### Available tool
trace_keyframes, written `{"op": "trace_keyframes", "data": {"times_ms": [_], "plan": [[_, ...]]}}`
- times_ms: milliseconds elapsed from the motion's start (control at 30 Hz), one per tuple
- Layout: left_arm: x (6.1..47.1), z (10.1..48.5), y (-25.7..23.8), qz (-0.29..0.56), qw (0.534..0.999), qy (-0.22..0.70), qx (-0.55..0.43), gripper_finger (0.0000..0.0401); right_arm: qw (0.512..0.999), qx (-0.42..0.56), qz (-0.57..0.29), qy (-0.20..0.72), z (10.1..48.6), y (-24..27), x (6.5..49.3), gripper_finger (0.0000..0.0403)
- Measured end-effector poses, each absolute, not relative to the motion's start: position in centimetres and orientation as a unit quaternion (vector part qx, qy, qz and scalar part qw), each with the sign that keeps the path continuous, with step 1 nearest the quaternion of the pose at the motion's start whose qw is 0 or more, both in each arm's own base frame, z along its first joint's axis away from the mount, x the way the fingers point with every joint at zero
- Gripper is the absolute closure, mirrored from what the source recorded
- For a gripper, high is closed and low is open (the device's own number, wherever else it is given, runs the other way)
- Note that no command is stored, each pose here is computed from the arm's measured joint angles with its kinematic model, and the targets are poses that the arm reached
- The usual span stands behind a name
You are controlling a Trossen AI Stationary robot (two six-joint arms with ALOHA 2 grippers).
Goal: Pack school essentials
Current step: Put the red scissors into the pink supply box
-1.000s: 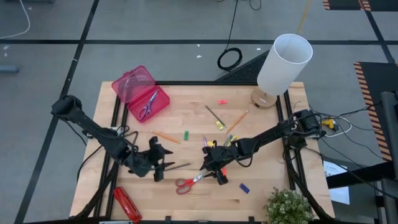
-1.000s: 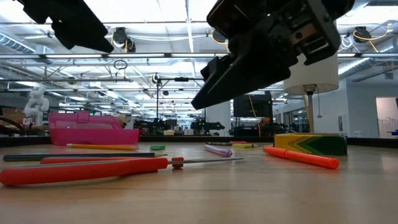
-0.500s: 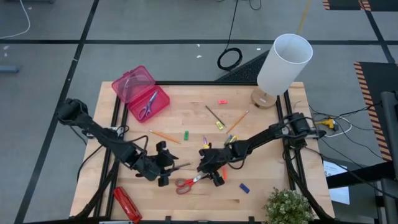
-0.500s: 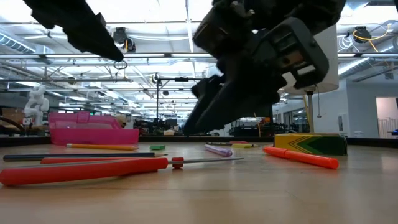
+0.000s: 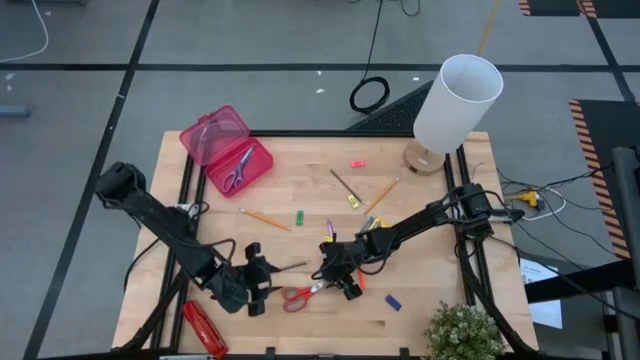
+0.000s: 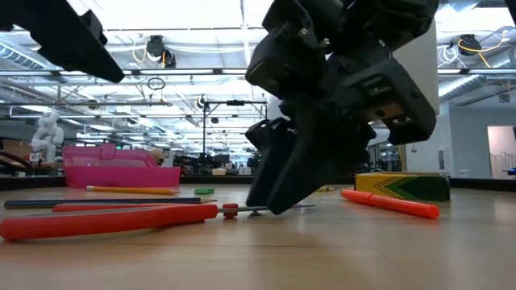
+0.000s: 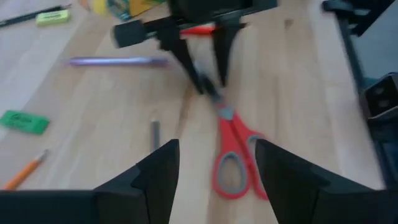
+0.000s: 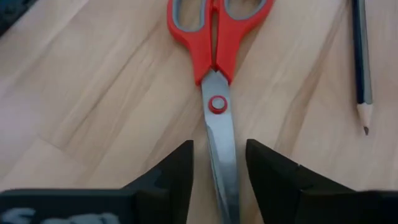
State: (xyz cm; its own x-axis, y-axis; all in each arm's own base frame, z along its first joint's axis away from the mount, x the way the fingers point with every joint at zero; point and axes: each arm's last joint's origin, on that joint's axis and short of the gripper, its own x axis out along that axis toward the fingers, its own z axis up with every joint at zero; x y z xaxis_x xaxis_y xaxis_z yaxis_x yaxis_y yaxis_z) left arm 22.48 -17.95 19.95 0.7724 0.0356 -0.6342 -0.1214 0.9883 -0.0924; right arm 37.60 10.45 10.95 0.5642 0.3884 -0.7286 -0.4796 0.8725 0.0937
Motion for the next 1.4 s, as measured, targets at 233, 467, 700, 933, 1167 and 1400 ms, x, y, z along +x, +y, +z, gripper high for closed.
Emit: {"op": "trace_keyframes", "data": {"times_ms": [233,467,700,933,1167,1400], "plan": [[23.1,18.8,-18.0,0.054,0.936,0.344,-0.057,0.0187,0.881,-0.057,0.242,0.403,10.6,10.1,37.3,0.0326],[23.6,19.1,-18.1,0.046,0.943,0.324,-0.064,0.0187,0.878,-0.054,0.237,0.412,10.0,9.5,36.8,0.0361],[23.6,19.1,-18.1,0.045,0.943,0.324,-0.062,0.0187,0.879,-0.052,0.236,0.411,10.0,9.5,36.8,0.0357],[24.8,16.5,-19.1,0.01,0.936,0.348,-0.056,0.0187,0.883,-0.048,0.236,0.404,10.0,9.5,36.9,0.0356],[26.3,14.8,-20.3,0.016,0.917,0.394,-0.057,0.0187,0.884,-0.038,0.231,0.405,10.0,9.5,36.9,0.0356],[28.0,13.9,-21.3,0.055,0.881,0.468,-0.041,0.0187,0.884,-0.028,0.227,0.407,10.0,9.6,36.9,0.0356]]}}
